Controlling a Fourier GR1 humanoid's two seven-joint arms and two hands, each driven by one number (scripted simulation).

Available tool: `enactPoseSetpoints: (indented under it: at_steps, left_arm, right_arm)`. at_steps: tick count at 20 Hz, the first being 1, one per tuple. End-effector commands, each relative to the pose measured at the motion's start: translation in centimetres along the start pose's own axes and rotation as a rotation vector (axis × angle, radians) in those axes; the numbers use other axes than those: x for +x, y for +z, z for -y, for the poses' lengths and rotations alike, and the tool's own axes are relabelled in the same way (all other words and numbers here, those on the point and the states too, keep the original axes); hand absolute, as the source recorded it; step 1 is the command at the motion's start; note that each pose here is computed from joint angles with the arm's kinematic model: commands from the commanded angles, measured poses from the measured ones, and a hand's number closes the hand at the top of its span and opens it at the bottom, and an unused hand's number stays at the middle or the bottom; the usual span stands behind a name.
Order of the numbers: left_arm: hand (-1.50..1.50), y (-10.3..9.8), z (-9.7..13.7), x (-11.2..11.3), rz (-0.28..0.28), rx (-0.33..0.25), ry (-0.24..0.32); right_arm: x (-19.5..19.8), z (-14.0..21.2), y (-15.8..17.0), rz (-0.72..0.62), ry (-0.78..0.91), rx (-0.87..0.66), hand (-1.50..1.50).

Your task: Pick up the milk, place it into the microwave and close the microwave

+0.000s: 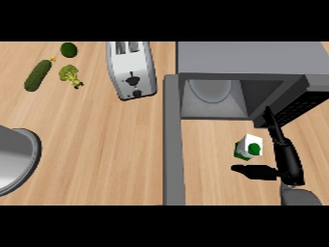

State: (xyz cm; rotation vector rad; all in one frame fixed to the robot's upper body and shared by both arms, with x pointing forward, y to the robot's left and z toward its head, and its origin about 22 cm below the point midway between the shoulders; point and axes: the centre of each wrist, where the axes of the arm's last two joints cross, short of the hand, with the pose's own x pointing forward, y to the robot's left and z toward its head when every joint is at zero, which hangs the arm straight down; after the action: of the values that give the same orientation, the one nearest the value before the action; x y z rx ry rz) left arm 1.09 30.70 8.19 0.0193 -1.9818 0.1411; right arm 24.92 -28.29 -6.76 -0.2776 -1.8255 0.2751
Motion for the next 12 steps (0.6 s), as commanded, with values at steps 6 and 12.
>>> enactPoseSetpoints:
  at_steps: [6,12]
  left_arm:
    - [-1.50,-0.3,0.5,0.7,0.011,0.001,0.010]
    - [-1.50,1.6,0.2,0.2,0.004,-0.007,0.011]
  right_arm:
    - [-4.1,-1.7,2.5,-0.045,0.010,0.057,-1.50]
    - [-6.2,0.0,1.8,-0.038,0.098,-0.006,-1.50]
